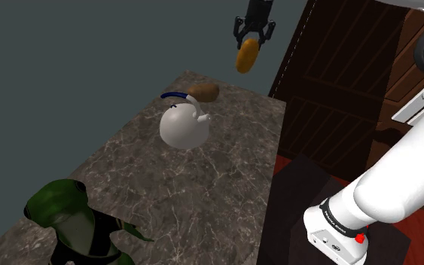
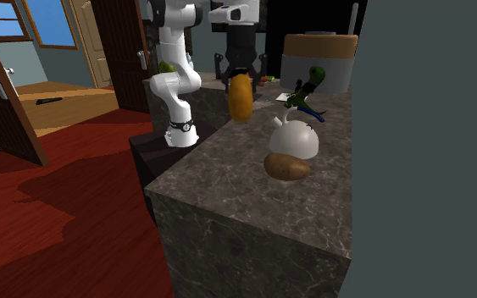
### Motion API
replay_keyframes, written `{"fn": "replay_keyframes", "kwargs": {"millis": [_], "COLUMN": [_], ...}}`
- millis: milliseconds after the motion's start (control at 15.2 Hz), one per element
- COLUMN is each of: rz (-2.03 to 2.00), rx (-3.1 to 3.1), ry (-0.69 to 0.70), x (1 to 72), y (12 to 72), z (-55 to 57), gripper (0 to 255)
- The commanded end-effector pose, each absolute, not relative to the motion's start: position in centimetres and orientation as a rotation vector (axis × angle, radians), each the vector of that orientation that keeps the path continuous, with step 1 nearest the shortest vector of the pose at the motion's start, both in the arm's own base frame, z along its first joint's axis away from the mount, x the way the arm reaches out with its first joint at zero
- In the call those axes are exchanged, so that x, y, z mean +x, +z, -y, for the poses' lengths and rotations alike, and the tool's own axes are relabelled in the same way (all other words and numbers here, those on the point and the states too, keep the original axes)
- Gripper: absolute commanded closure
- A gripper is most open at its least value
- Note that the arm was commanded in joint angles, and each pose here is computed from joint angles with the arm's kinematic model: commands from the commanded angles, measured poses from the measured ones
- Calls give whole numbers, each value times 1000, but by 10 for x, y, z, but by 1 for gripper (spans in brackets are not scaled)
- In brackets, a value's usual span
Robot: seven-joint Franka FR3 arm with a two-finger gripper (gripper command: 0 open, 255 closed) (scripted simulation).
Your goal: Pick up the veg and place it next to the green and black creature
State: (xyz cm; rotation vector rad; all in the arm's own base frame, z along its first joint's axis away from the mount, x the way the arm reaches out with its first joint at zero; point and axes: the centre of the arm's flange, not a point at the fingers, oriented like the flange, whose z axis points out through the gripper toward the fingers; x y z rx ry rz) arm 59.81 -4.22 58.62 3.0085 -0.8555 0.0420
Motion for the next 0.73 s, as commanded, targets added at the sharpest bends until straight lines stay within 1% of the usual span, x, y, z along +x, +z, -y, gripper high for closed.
{"fn": "replay_keyframes", "kwargs": {"millis": [0,660], "rz": [855,855], "rx": [3008,3008], "ry": [41,41], "x": [598,598], "y": [597,650], "z": [43,43], "gripper": [255,255]}}
